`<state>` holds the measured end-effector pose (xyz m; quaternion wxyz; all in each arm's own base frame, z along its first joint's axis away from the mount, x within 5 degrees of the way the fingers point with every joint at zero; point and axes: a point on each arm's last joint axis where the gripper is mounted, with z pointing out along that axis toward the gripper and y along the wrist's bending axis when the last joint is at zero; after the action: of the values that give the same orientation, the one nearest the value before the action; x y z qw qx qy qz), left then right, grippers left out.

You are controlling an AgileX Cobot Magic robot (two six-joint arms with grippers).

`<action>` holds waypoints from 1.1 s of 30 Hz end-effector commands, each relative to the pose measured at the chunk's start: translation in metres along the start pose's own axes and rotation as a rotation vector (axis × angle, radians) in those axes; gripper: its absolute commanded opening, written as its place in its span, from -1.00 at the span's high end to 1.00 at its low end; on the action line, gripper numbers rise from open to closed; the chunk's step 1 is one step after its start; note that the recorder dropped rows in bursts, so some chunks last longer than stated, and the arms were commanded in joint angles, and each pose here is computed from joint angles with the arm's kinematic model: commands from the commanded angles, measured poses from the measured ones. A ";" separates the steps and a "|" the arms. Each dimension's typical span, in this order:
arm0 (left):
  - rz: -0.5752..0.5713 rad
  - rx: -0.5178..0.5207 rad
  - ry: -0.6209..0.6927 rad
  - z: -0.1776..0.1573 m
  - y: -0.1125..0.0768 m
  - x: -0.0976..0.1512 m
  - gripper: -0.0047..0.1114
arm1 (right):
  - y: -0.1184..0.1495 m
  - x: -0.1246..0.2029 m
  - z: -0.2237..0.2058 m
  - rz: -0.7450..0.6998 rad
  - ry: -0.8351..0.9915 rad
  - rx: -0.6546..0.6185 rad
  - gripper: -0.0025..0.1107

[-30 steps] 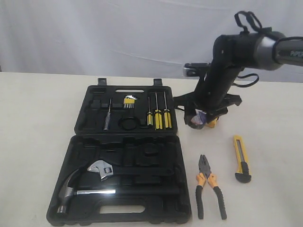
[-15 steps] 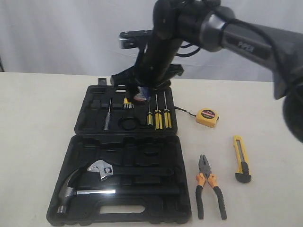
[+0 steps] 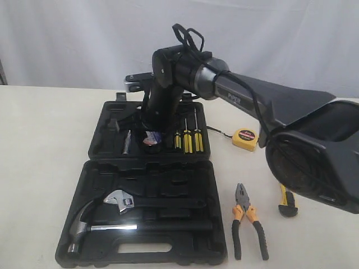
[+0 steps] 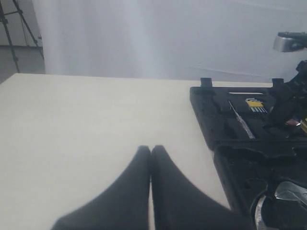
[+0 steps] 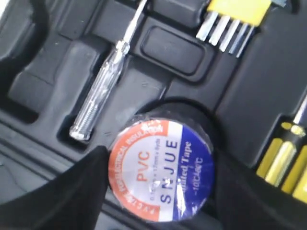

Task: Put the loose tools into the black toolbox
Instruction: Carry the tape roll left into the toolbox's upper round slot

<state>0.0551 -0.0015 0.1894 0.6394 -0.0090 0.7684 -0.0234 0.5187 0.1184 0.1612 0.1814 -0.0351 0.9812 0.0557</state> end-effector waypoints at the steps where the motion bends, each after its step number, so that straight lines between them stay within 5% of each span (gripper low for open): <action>1: -0.003 0.003 -0.001 0.000 0.000 0.001 0.92 | -0.005 -0.003 0.007 -0.011 -0.030 0.030 0.61; 16: -0.003 0.003 -0.001 0.000 0.000 0.001 0.92 | -0.005 0.000 0.015 0.017 -0.016 0.031 0.61; 18: -0.003 0.003 -0.001 0.000 0.000 0.001 0.92 | -0.005 0.001 0.015 0.025 -0.007 0.032 0.52; 25: -0.003 0.003 -0.001 0.000 0.000 0.001 0.92 | -0.005 0.002 0.015 0.026 0.005 0.032 -0.30; 33: -0.003 0.003 -0.001 0.000 0.000 0.001 0.92 | -0.005 0.002 0.008 0.026 0.014 0.033 -0.37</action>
<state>0.0551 -0.0015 0.1894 0.6394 -0.0090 0.7684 -0.0234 0.5211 0.1166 0.1436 0.1709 -0.0223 0.9841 0.0430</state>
